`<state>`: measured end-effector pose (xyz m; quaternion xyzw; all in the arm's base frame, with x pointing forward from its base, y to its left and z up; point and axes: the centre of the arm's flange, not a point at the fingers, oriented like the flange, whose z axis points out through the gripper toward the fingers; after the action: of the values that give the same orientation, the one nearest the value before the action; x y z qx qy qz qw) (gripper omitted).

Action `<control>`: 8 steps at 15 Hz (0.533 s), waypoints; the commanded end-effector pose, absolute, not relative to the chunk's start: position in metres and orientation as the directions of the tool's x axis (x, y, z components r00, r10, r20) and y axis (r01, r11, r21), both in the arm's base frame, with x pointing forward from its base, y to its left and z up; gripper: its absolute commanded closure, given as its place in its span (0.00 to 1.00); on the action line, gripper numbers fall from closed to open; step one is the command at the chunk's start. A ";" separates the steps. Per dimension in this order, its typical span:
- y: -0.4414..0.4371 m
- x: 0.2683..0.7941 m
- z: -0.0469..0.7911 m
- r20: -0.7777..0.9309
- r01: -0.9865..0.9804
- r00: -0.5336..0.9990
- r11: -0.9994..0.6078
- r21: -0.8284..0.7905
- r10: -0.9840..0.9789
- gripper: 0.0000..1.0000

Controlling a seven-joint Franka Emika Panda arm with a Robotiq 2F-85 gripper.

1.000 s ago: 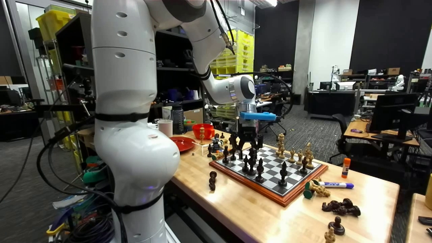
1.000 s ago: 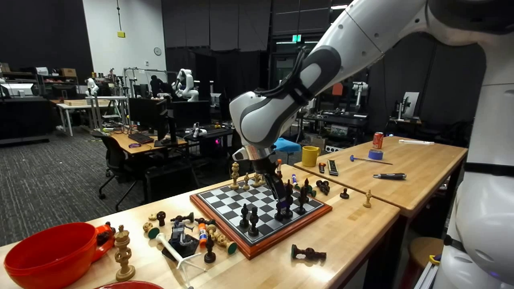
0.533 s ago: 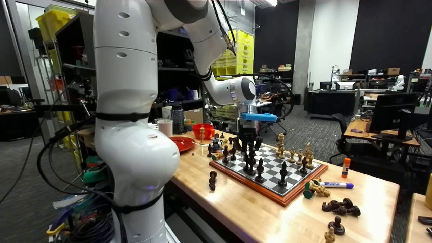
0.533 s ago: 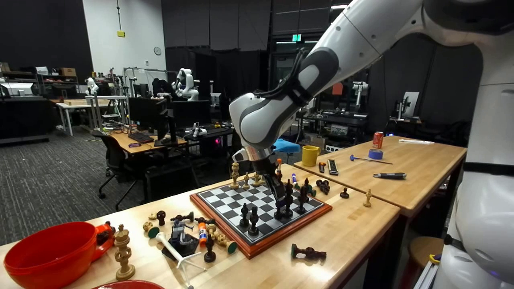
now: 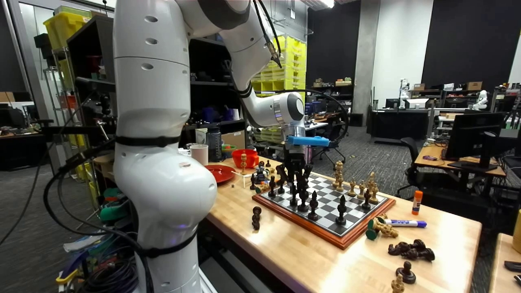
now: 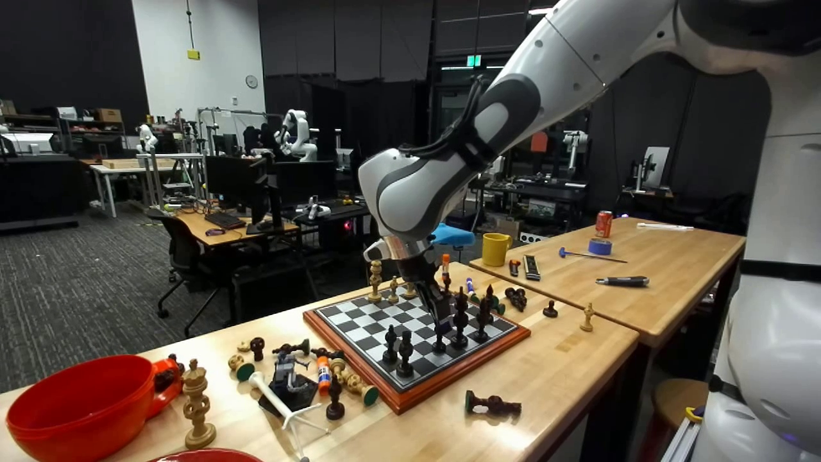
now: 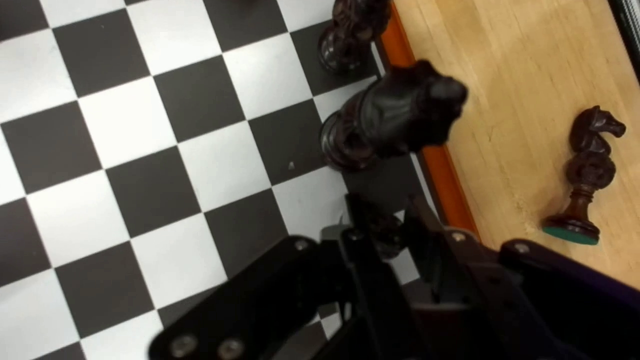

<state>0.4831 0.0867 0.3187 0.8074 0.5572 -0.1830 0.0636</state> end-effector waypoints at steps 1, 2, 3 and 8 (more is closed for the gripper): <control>0.106 0.476 0.325 -0.358 0.942 0.264 -0.319 -0.102 0.896 0.94; 0.111 0.475 0.324 -0.358 0.945 0.255 -0.309 -0.103 0.898 0.94; 0.116 0.474 0.324 -0.358 0.949 0.245 -0.298 -0.102 0.901 0.94; 0.135 0.471 0.324 -0.361 0.962 0.210 -0.258 -0.090 0.909 0.94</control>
<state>0.4745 0.1258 0.3188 0.7829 0.5915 -0.1797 0.0700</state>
